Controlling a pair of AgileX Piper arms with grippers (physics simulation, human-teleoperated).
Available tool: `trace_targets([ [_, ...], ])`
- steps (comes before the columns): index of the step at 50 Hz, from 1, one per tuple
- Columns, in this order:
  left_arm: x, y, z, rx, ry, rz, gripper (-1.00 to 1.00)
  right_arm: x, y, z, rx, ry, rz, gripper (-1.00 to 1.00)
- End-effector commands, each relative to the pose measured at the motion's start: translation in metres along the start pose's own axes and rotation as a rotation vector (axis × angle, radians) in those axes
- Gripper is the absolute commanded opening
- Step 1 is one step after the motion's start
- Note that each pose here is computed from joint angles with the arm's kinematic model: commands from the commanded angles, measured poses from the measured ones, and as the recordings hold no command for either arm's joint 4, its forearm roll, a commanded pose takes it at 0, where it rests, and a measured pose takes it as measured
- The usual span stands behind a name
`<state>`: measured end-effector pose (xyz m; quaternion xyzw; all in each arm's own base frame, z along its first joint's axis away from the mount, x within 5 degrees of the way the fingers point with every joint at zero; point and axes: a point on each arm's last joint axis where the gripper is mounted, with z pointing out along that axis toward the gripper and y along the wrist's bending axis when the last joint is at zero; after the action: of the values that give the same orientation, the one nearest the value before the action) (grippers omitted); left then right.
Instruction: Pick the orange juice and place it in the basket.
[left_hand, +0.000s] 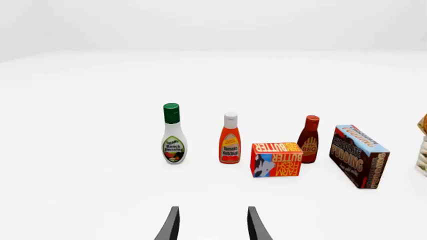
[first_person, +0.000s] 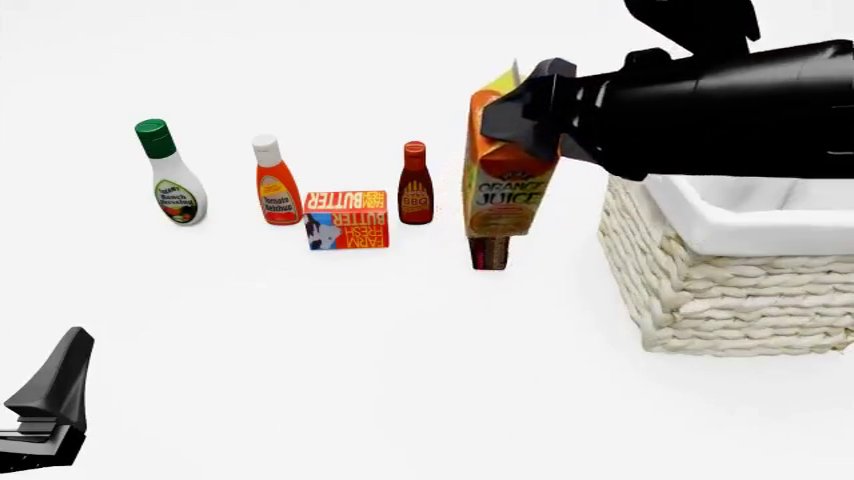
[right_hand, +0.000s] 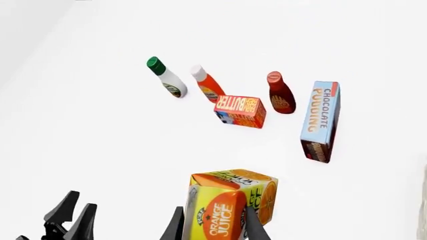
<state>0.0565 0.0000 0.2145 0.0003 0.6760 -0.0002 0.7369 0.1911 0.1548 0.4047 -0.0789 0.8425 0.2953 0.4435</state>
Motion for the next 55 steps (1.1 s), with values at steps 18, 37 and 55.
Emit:
trace_targets([
  [18, 0.000, 0.000, 0.000, 0.000, 0.000, 0.000, 1.00, -0.051, -0.006, -0.069, 0.092, -0.119, -0.097, -1.00],
  [37, 0.000, 0.000, 0.000, 0.000, 0.000, 0.000, 1.00, -0.071, -0.012, -0.124, 0.197, -0.190, -0.175, -1.00],
  [55, 0.000, 0.000, 0.000, 0.000, 0.000, 0.000, 1.00, -0.076, -0.024, -0.147, 0.297, -0.247, -0.114, -1.00],
])
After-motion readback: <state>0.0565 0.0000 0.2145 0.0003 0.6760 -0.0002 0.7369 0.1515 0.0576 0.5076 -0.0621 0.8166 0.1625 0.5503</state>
